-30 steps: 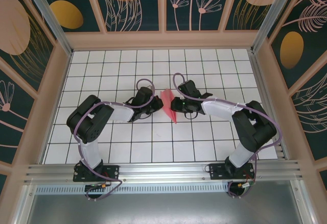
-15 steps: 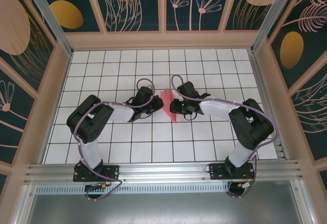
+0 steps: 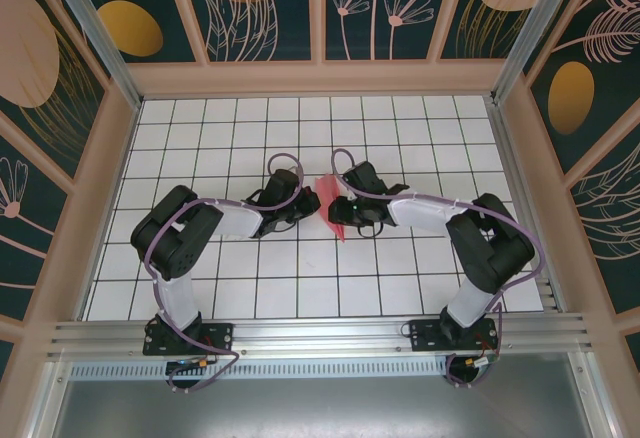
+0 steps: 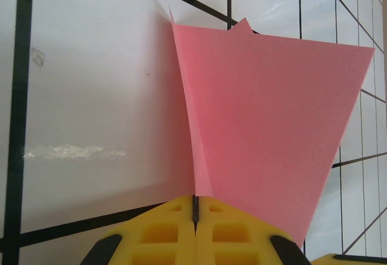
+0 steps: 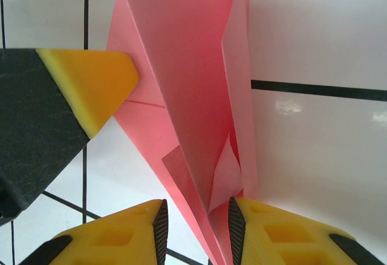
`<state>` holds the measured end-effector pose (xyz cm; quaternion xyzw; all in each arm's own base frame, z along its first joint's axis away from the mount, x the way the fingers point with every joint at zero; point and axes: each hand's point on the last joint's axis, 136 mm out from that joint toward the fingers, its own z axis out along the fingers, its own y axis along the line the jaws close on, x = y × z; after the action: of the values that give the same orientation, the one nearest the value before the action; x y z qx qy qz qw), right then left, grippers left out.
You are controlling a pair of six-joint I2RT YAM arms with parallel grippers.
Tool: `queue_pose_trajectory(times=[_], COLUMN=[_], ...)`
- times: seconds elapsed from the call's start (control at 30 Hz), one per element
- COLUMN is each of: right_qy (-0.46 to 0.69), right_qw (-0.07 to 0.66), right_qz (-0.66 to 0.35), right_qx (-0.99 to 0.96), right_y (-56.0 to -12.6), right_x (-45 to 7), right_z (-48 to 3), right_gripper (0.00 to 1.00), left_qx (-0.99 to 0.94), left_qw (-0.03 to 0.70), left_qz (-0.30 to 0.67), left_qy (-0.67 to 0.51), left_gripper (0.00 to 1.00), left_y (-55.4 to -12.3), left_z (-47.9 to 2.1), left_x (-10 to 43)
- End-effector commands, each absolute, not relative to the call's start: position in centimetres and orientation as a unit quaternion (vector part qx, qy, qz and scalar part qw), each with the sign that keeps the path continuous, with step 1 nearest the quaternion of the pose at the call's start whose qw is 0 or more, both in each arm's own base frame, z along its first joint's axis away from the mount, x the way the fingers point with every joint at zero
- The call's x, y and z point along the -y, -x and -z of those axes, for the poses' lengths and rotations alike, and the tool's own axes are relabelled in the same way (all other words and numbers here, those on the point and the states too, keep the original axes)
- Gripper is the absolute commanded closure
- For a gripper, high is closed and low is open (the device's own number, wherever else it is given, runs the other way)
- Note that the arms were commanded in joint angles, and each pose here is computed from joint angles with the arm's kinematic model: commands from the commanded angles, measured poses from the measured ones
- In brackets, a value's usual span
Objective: Fold a paper plane with a square sheet of paper (pick it up from the middle)
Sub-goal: Move the paper plane to the top-center of the table.
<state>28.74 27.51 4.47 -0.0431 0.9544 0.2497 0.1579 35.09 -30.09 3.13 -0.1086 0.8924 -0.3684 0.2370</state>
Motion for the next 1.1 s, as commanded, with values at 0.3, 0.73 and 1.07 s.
queue_pose_trajectory(times=[0.3,0.73,1.07], right_qy=[0.045,0.063,0.054], right_qw=[0.130,0.151,0.167], right_qz=[-0.228,-0.168,-0.151], right_qx=[-0.964,-0.972,-0.973], right_y=[-26.9,-29.2,-30.2], right_x=[-27.2,-27.1,-27.1], right_z=[-2.8,-1.9,-2.3], right_gripper=[0.65,0.65,0.72], left_qx=[-0.894,-0.893,-0.896], left_qw=[0.226,0.223,0.222], left_qz=[0.369,0.375,0.369], left_qy=[0.113,0.106,0.106], left_gripper=[1.00,1.00,1.00], left_y=[-35.3,-35.2,-35.2], left_z=[-2.8,-3.1,-2.9], left_x=[30.2,30.5,30.4])
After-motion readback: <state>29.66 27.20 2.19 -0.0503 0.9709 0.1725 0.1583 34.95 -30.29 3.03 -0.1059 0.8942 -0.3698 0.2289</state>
